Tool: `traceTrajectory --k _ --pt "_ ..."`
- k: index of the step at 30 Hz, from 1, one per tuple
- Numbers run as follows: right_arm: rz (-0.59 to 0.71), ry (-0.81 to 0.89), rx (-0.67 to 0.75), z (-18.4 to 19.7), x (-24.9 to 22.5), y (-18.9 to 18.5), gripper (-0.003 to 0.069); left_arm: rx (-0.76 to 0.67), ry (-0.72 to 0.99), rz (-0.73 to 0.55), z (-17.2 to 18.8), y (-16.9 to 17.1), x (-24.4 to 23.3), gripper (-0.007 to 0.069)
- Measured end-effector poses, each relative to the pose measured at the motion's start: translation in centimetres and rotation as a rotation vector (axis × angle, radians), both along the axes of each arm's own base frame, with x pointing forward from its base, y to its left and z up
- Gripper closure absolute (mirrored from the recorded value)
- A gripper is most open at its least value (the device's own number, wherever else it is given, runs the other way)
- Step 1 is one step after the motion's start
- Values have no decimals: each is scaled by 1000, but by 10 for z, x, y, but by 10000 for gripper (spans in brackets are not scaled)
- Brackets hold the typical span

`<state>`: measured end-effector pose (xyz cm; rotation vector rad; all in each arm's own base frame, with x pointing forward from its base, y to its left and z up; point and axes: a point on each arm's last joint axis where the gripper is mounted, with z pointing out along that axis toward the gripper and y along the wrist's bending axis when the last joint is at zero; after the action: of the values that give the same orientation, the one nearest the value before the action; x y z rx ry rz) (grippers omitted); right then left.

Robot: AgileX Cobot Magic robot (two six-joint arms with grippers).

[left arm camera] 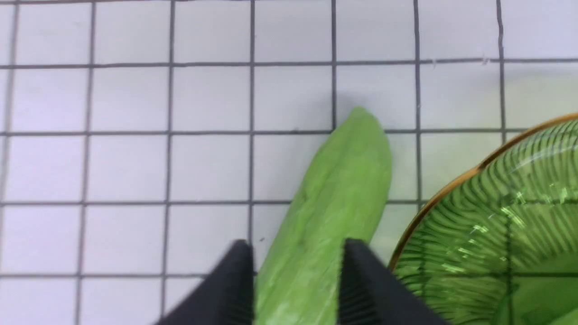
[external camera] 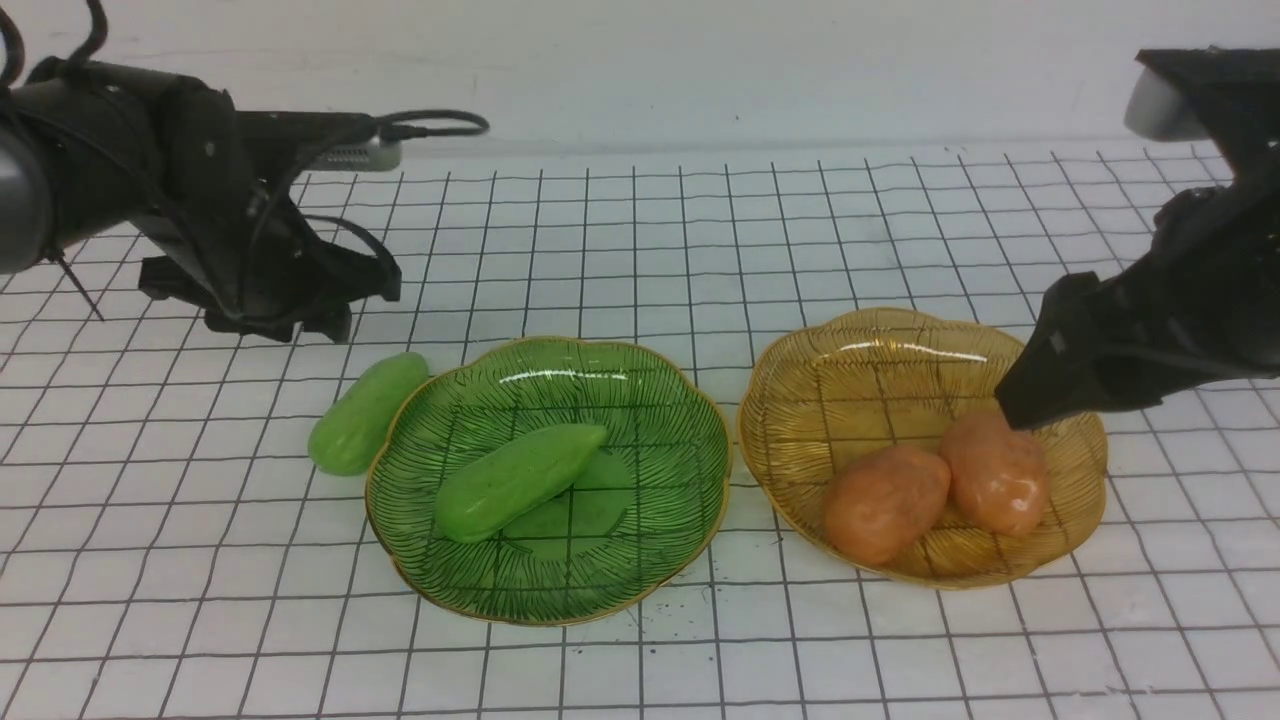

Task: Put different types of vegetables on the plate.
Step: 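Put the green cucumber next to the left plate into that plate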

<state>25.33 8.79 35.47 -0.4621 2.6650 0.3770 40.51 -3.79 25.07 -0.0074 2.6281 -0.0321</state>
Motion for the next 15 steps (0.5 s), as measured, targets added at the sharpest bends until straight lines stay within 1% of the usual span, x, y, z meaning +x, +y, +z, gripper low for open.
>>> traceTrajectory --k 1,3,4,6,9,12,14,15 --pt "0 0 0 0 0 0 123 -4 12 -34 -2 0 4 474" --pt "1 0 0 0 0 0 123 -32 22 -106 -4 -6 12 526" --pt "1 0 0 0 0 0 123 -38 23 -134 -7 -8 16 533" --pt "1 0 0 0 0 0 123 -54 26 -147 -10 -11 20 529" --pt "1 0 0 0 0 0 123 -65 42 -146 -21 -13 27 485" --pt "1 0 0 0 0 0 123 -70 56 -135 -34 -13 32 391" --pt "1 -1 0 0 0 0 123 -73 57 -125 -43 -13 36 299" --pt "1 -1 0 0 0 0 123 -74 56 -123 -46 -13 38 266"
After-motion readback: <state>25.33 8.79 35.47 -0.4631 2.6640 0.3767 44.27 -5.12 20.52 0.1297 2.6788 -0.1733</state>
